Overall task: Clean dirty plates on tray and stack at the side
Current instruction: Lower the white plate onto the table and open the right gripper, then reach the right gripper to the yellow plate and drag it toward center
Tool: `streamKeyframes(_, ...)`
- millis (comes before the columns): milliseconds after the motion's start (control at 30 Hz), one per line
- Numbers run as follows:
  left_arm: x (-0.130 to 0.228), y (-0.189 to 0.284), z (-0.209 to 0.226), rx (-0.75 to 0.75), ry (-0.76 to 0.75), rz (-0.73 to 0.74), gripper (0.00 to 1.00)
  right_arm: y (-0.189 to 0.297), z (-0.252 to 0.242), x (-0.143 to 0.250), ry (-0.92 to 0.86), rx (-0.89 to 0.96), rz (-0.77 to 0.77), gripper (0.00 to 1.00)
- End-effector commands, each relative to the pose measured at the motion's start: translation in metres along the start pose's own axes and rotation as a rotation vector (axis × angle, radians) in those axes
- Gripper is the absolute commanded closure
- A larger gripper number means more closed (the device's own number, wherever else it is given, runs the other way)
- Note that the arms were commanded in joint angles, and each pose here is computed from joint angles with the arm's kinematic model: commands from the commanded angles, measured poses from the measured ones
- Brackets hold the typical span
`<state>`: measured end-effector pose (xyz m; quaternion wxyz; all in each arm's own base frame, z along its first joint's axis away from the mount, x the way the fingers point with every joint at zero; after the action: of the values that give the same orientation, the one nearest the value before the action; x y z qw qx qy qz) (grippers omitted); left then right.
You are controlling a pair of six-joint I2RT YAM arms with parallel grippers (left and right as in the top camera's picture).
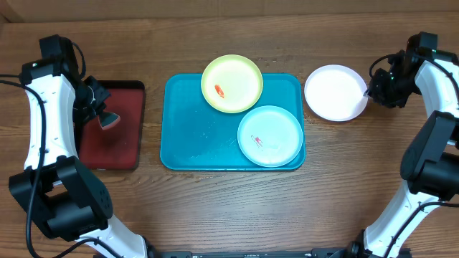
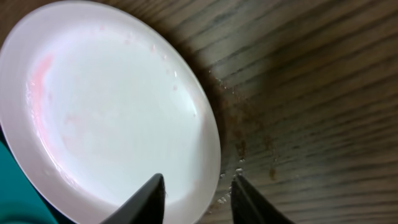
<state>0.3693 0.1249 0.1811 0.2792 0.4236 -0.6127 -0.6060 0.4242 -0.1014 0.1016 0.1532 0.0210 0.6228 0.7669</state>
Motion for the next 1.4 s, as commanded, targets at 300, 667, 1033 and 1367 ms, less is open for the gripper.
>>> streamKeyframes(300, 0.000, -0.003, 0.001, 0.002, -0.012, 0.009, 0.96, 0.006, 0.117, -0.012, 0.344, -0.342, -0.124, 0.44)
streamKeyframes(667, 0.000, -0.003, 0.001, 0.001, -0.013, 0.009, 0.96, -0.021, 0.260, -0.004, 0.728, -0.104, -0.343, 0.13)
streamKeyframes(1033, 0.000, -0.003, 0.001, 0.002, -0.012, 0.009, 0.96, -0.070, 0.301, 0.009, 0.815, 0.014, -0.396, 0.21)
streamKeyframes(1367, -0.001, -0.003, 0.000, 0.004, -0.012, 0.007, 0.96, -0.100, 0.310, 0.015, 0.835, -0.018, -0.380, 0.54)
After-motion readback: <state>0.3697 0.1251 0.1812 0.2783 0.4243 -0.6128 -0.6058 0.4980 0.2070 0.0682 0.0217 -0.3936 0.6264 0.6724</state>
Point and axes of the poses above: each gripper's point midway between its finger pads, its own y axis back along the fingers, its own z axis along the line the jaws close on, x = y × z, the point moved 5 cm from there along y, back along the fingers, and after that the axes turned 12 degrees about y, right-handed, at the moved point
